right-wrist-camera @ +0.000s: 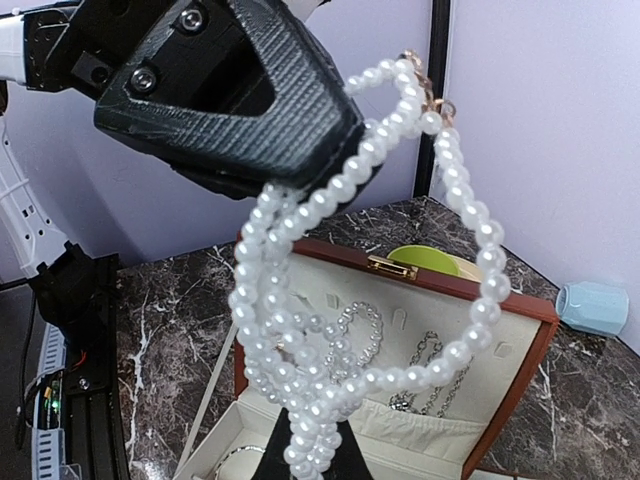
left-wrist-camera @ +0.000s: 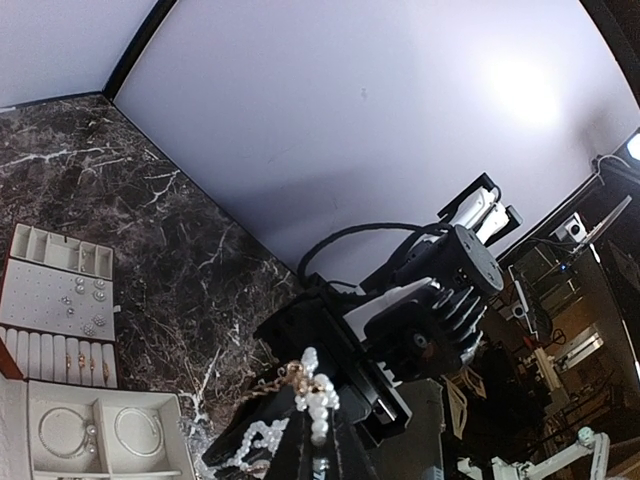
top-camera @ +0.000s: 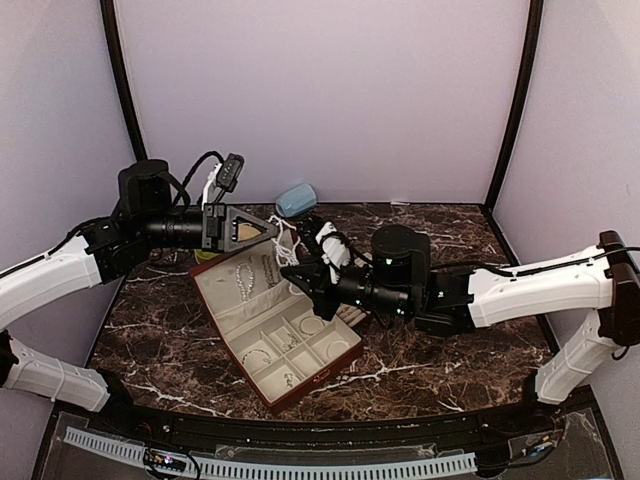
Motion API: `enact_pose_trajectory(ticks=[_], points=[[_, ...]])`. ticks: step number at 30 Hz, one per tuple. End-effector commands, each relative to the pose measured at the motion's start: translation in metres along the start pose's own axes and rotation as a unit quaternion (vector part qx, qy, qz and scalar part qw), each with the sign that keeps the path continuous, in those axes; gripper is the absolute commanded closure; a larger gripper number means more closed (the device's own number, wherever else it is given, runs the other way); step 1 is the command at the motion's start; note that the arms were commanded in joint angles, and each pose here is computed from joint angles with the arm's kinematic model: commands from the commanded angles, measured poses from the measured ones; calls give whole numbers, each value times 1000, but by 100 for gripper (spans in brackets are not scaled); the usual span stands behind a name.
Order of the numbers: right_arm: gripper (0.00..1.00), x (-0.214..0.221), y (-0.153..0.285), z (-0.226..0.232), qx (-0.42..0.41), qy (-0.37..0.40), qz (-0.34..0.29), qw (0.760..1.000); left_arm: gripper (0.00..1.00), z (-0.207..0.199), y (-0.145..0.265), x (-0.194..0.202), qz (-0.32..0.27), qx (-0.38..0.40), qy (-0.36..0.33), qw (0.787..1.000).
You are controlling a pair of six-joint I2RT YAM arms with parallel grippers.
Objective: Organize the mixed jewelry
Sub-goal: Pass from the right arm to the left
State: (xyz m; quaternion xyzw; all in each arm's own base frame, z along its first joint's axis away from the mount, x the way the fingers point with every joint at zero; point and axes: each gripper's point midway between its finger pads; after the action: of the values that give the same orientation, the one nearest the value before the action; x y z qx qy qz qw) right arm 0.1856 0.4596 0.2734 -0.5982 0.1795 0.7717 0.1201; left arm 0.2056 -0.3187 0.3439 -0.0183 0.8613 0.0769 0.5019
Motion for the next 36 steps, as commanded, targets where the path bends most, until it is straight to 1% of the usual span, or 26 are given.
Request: enact_pose_trajectory(ticks=[1,2,3,6,8,10,13,14,16,17,20,22,33,36], points=[[100,1,1,-1,9,-6,-13,1000,97,-8,6,-4,-11,1,-26,1000],[98,0,1,-2,9,-9,-15,1000,99,-8,7,-4,-12,-2,-28,1000],[90,0,2,-2,8,-13,-17,1000,100,-6,7,-3,-11,-9,-33,999],[59,-2,7,-2,6,-28,-23,999,100,0,10,-1,-13,-30,-49,998],[44,-3,10,-4,6,-38,-25,999,100,7,10,5,-9,-45,-58,997],[35,-4,15,-7,4,-57,-29,998,100,16,10,12,2,-65,-62,996],[27,-9,23,-14,-5,-93,-40,995,100,25,9,18,13,-78,-73,994],[22,-11,25,-16,-11,-107,-42,993,100,27,8,20,16,-80,-78,994],[15,-14,24,-19,-26,-133,-38,990,100,30,7,25,25,-83,-80,993],[13,-16,23,-18,-36,-144,-38,988,100,32,7,28,29,-85,-80,993],[12,-19,21,-14,-57,-165,-40,984,100,36,6,34,42,-87,-87,992],[15,-19,17,-13,-59,-170,-36,983,100,36,5,38,47,-81,-93,991],[48,-20,-8,-8,-95,-166,-18,981,100,31,4,51,69,-57,-117,989],[54,-21,-12,-10,-106,-173,-21,979,100,30,5,51,70,-55,-120,989]])
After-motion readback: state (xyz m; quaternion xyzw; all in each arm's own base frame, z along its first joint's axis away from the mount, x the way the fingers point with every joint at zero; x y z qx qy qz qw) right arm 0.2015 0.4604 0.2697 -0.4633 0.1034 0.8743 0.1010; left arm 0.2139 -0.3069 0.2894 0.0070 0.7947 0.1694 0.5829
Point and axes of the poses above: each gripper's point midway between its finger pads, its own y axis back along the fingers, its own z axis along the line the jaws close on, x = y × z, and after that the axes turned 14 degrees about -y, right-handed
